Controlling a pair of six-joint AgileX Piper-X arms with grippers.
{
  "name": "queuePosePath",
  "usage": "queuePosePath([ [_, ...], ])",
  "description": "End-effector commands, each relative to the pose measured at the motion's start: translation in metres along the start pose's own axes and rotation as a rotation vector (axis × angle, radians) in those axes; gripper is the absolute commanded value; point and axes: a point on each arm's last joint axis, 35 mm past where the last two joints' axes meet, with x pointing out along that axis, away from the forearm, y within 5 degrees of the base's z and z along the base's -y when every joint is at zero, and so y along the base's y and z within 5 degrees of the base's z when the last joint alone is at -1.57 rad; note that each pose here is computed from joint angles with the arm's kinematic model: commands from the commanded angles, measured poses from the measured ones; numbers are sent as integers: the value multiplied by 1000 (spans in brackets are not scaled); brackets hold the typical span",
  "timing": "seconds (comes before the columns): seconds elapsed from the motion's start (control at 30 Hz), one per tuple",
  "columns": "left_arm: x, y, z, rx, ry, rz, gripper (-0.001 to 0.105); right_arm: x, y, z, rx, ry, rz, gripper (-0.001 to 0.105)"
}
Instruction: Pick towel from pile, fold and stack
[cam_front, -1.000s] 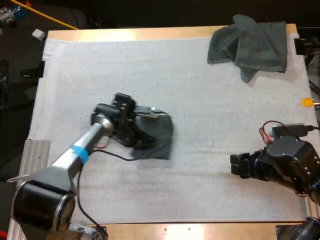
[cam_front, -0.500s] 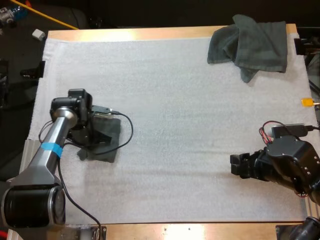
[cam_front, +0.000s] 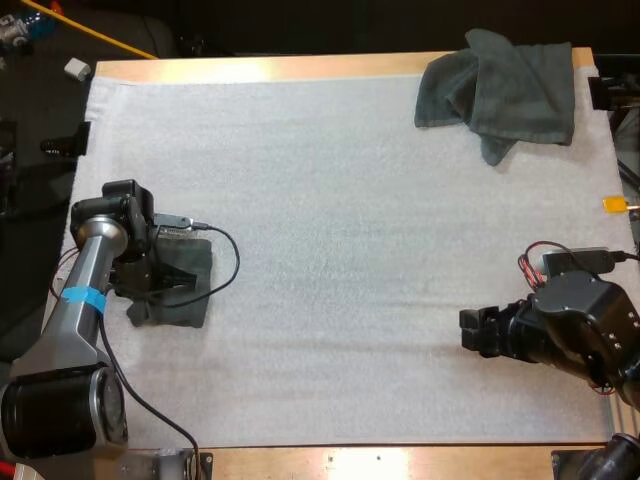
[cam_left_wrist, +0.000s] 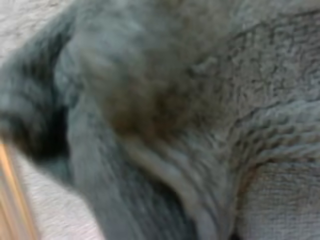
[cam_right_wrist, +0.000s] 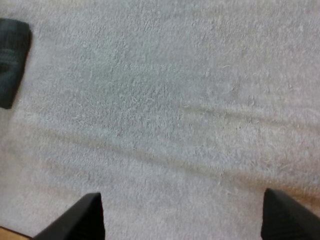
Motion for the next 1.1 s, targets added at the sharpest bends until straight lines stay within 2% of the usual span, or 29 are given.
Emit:
queuePosePath([
  [0.0,-11,4,3,-18,-29,85,71,-1,0,1,-2,-1,11,63],
  [0.1,-26,9,7,-39,-65,114,64,-1,0,0,-1,-1,13,63],
  [0.23,-48,12,6,-63,-112,72,63,-1,0,0,-2,0,16,64],
  [0.43,-67,9,-6,-84,-167,-138,63,-1,0,1,-1,-1,21,63],
  [0.53,-68,7,-10,-85,-168,-201,63,-1,0,1,-1,-1,22,63],
  [0.6,-65,6,-11,-86,-165,-214,63,0,0,0,-1,4,22,63],
  [0.7,-70,8,-8,-86,-198,-152,62,-2,1,1,-9,-9,24,63],
  [0.87,-60,6,-7,-95,-221,-166,62,-2,2,2,-10,-7,48,63],
  [1.07,-36,1,-13,-102,-201,-164,62,-2,3,2,-13,-3,78,63],
])
